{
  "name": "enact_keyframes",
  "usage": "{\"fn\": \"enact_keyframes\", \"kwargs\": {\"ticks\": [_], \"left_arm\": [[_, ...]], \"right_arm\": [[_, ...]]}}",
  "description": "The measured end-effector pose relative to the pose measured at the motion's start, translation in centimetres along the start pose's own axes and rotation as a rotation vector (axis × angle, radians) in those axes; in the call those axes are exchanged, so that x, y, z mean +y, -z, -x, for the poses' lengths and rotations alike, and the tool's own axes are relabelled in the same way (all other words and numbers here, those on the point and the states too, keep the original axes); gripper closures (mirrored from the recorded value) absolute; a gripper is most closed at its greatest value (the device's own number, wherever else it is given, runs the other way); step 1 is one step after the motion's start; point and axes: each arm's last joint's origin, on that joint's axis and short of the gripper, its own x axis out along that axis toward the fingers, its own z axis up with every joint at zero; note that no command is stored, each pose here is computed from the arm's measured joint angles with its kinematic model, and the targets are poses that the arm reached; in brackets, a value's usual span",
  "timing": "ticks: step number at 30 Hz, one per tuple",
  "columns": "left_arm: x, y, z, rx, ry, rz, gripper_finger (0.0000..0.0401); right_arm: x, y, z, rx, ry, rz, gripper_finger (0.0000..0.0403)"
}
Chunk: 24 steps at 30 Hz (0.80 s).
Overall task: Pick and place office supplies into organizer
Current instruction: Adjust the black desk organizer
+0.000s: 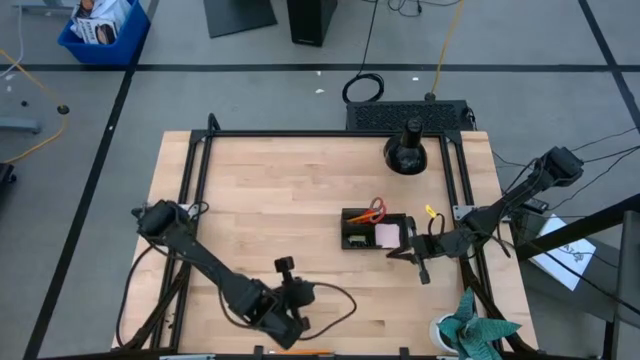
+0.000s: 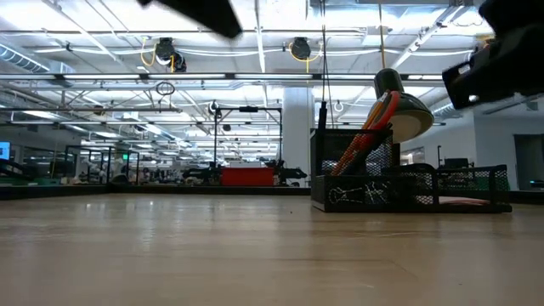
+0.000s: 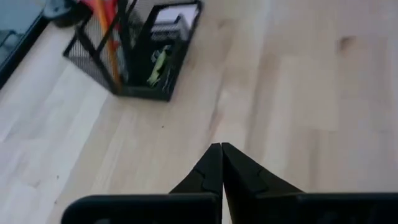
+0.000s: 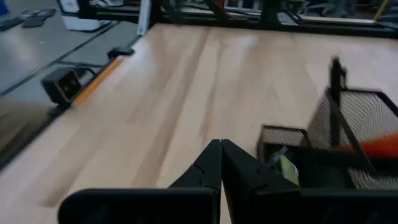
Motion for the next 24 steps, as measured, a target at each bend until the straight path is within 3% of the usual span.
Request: {"fn": "enact_keyframes", "kwargs": {"ticks": [3, 10, 17, 24], "left_arm": [[0.4, 1.3, -1.6, 0.005, -0.025, 0.026, 0.0397], [2.8, 4.7, -5.5, -0.022, -0.156, 0.176, 0.0397], [6.4, 4.9, -9.5, -0.078, -0.228, 0.398, 0.0392], [9.2, 4.1, -11.6, -0.082, -0.29, 0.473, 0.039]], "right_arm": [[0.6, -2.0, 0.0, 0.05, 0.004, 0.013, 0.0403], [1.2, -5.9, 1.5, 0.324, 0.216, -0.072, 0.0403], [0.8, -4.3, 2.6, 0.511, 0.403, -0.236, 0.0403], [0.1, -2.8, 3.3, 0.627, 0.591, -0.334, 0.0403]]}}
